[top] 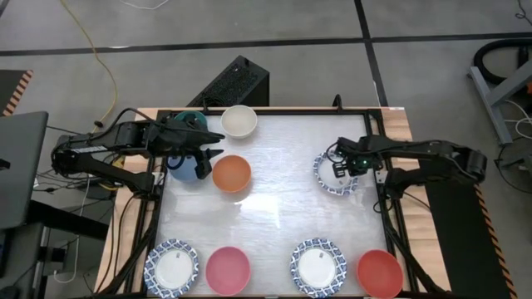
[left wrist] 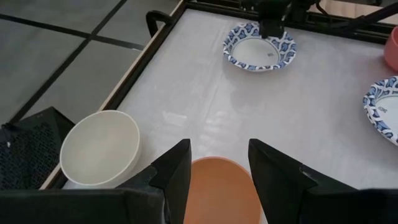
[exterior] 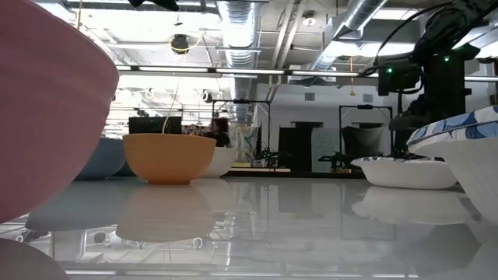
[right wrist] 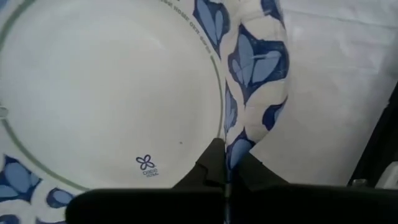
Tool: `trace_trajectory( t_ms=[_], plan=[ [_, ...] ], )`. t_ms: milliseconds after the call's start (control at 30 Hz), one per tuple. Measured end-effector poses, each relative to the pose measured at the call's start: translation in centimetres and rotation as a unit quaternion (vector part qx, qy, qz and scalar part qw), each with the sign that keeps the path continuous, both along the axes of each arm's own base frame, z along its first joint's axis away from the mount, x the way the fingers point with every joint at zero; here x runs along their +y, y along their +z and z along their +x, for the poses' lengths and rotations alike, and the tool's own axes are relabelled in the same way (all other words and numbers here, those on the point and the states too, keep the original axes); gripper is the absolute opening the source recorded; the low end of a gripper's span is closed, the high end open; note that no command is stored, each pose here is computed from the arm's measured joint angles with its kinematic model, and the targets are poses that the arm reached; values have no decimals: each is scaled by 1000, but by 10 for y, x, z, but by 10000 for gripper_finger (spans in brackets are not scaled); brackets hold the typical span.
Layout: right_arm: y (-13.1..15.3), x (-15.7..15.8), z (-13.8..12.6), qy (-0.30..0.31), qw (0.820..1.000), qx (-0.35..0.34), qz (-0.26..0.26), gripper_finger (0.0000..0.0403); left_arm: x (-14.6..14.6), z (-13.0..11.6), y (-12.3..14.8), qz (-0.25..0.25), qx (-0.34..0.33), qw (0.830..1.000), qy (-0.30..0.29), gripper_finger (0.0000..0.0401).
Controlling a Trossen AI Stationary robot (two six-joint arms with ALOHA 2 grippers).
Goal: Nest bowls inside each other
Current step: Stack the top white paper bowl on top of the bottom right white paper bowl
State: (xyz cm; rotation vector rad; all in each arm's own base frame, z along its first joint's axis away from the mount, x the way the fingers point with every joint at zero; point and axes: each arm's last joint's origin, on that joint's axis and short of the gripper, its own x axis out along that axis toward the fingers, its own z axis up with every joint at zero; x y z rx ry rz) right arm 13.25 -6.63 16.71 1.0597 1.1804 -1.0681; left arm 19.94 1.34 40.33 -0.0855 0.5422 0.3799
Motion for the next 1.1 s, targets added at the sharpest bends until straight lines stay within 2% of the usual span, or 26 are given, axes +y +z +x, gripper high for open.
trace_trajectory(
  t_ms=[533, 833, 1100],
  plan=[
    [49, -5, 18, 4, 995, -95, -43, 9, 0, 0, 1, -9, -7, 1000, 6, 151],
    [80, -10, 28, 21, 987, -142, -70, 9, -1, 1, 1, -23, -13, 1000, -10, 151],
    [102, -7, 37, 41, 979, -182, -88, 9, 6, 13, -4, -68, -18, 997, -6, 151]
  ],
)
